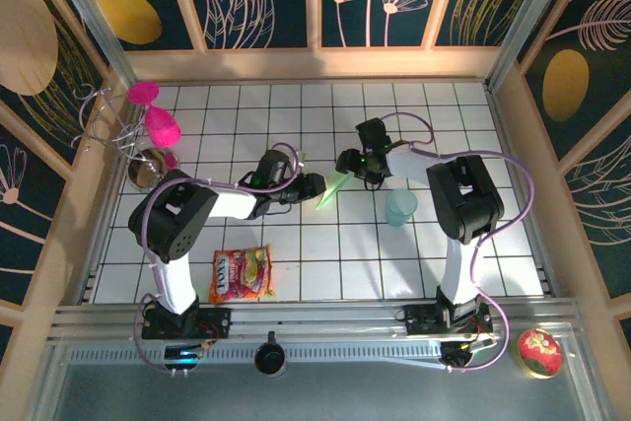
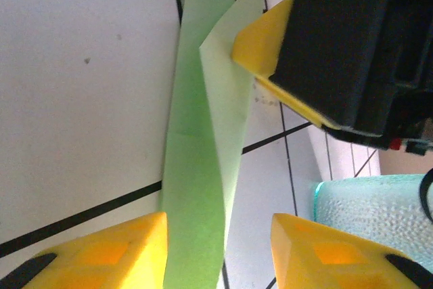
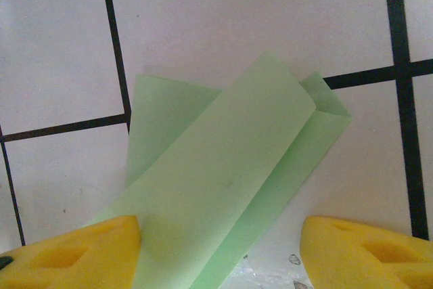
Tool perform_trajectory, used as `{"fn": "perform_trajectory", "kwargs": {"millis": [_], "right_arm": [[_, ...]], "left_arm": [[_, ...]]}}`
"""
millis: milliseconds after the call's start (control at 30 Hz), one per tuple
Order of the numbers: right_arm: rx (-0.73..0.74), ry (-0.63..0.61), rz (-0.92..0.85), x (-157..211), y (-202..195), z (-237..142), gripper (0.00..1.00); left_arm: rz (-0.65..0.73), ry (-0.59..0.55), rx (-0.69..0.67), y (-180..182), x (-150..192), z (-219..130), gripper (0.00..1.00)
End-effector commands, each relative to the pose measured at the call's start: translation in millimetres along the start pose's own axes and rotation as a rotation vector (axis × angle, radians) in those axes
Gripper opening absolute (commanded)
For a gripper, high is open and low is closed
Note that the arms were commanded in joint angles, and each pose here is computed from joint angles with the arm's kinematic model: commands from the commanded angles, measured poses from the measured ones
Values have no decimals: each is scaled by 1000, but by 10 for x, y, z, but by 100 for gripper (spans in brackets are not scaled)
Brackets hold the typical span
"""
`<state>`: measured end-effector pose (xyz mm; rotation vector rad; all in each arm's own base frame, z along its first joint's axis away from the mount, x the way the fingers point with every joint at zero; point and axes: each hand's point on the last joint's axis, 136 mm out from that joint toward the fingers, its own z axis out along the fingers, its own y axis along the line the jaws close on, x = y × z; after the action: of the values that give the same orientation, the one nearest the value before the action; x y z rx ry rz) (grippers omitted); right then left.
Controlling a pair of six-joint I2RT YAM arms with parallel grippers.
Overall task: Fold a paper plane with a square sheet of paper (pick it up from the middle)
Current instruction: Fold the wing for the fifth time at the center of the table.
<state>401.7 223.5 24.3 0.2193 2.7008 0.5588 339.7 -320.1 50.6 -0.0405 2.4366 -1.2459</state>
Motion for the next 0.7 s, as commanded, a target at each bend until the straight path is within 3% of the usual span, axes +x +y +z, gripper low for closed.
{"fn": "perform_trajectory", "kwargs": {"millis": [0,467,667], "right_arm": [[59,71,11,275,-216,392,66],[79,91,29,331,-278,439,66],[90,97,32,354,-308,452,65]], "left_arm": [[21,18,-25,52,80,-29,43],[12,91,-59,185,224,113,41],[3,105,-108,310,266,138,33]]}}
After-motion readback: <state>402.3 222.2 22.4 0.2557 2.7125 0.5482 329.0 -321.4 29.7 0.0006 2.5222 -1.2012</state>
